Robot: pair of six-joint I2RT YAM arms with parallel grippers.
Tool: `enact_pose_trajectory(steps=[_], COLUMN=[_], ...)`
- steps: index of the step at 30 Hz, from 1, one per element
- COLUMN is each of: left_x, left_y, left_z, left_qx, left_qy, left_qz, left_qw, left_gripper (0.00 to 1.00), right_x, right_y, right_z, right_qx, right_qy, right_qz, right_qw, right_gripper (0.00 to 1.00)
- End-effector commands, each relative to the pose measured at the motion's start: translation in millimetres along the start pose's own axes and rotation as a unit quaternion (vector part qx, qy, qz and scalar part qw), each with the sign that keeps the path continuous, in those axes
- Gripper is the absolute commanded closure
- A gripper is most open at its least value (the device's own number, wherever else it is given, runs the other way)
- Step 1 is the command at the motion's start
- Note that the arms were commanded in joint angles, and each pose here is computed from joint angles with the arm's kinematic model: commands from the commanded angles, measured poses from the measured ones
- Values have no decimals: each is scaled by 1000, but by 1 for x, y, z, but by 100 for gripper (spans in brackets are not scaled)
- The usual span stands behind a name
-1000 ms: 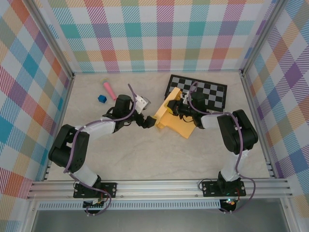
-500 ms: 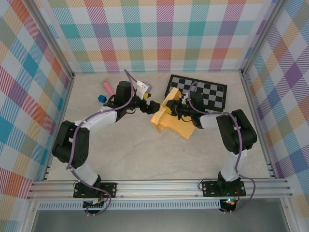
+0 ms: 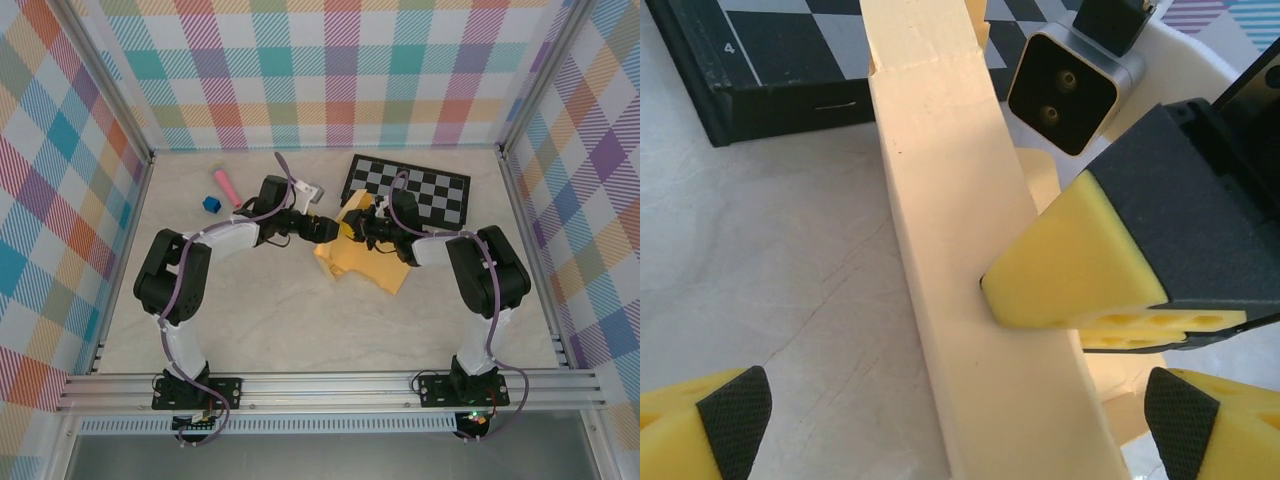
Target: Fold the paper box
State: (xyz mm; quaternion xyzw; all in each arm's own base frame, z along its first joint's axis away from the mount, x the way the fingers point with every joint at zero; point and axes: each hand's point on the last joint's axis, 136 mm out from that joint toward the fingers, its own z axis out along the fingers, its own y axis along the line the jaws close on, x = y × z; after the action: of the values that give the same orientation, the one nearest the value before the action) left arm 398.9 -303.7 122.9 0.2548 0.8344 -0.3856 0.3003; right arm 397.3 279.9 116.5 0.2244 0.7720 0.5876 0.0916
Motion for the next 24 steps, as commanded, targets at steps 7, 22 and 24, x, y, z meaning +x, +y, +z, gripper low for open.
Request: enact_pose_trajectory(steps=[7, 22, 24], left_x=[17, 15, 15], left_y=[-20, -21, -21], left_z=[12, 9, 9], left_qx=[58, 33, 33], left_qy=[35, 50, 52], left_qz=[-25, 21, 20], left_qw=[997, 998, 998], left_gripper=[9, 34, 37], right_x=[-4, -2, -1], right_y=[1, -6, -6], right_z=[5, 5, 4], right_qx=[4, 25, 27], right_qy=[-5, 1, 3], right_qz=[6, 14, 6], right_qw=[1000, 1000, 1000], right_gripper=[86, 81, 75])
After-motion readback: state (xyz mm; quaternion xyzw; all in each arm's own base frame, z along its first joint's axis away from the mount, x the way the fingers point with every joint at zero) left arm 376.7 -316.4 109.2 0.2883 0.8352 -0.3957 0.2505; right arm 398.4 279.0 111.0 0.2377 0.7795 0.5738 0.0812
